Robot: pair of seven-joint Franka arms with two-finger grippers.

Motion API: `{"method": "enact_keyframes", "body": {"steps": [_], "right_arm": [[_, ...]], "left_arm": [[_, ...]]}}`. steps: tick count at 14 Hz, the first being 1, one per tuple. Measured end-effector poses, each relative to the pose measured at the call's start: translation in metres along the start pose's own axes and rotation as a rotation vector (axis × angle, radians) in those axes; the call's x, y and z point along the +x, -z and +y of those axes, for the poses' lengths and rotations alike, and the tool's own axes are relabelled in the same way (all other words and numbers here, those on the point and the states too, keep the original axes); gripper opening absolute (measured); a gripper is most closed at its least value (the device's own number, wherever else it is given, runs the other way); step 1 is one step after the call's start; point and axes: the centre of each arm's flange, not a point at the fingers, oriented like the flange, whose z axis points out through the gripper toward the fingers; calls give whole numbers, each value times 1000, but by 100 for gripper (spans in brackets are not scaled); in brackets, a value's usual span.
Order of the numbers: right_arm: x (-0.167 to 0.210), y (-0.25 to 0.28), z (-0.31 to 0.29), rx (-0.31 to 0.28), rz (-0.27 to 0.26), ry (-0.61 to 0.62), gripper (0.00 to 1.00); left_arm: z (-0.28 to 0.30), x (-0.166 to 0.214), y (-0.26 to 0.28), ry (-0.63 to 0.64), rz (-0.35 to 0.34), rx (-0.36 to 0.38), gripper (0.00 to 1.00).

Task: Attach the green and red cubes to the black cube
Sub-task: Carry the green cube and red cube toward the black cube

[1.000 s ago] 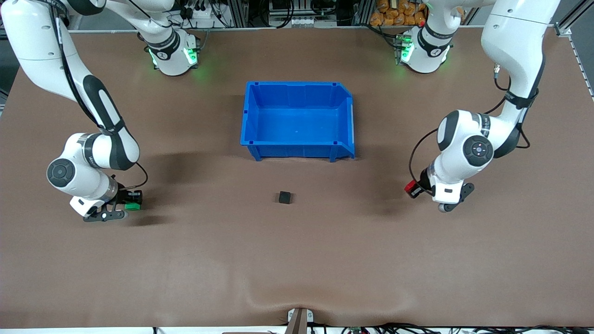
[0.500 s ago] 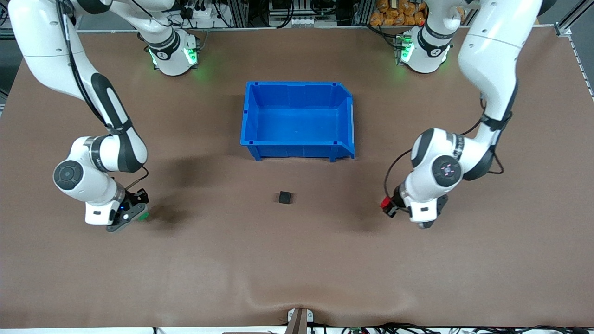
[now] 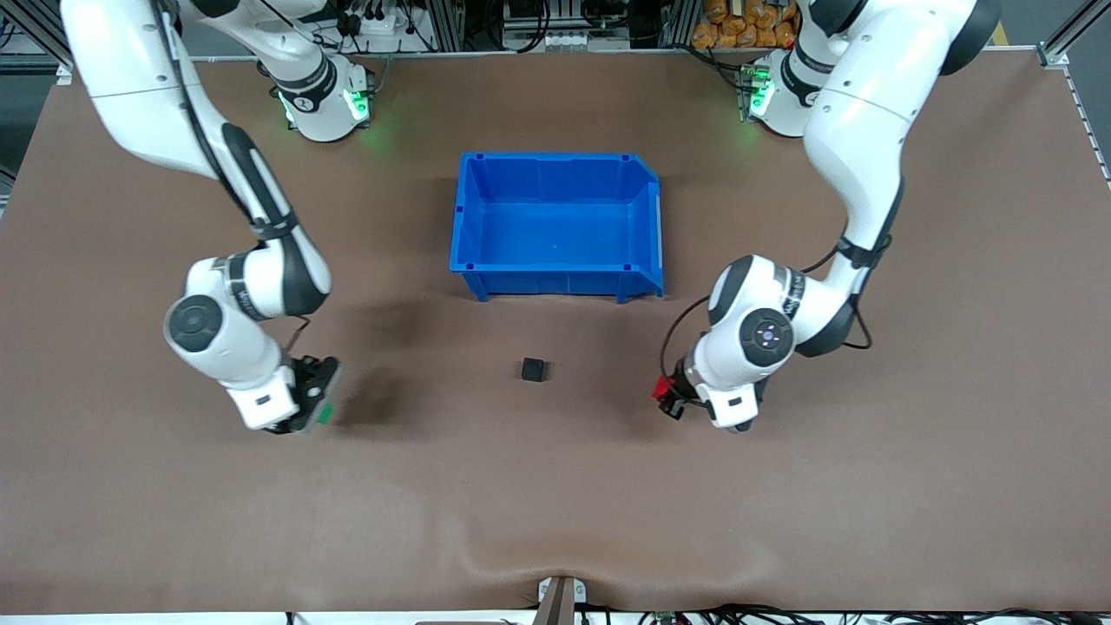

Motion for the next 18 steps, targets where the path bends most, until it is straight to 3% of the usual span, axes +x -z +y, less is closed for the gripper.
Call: {"method": "enact_keyframes", "body": {"steps": [3, 9, 12, 18], "right_arm": [[63, -5, -25, 19, 52, 85, 40], [137, -49, -73, 127, 106, 118, 40], [170, -48, -103, 177, 101, 140, 40], [203, -45, -135, 188, 98, 162, 40]], "left_arm": [[5, -28, -22, 106, -9, 11, 40], [10, -76, -45, 215, -19, 17, 40], [13, -90, -48, 265, -25, 2, 40], [11, -129, -54, 361, -40, -25, 40]]}}
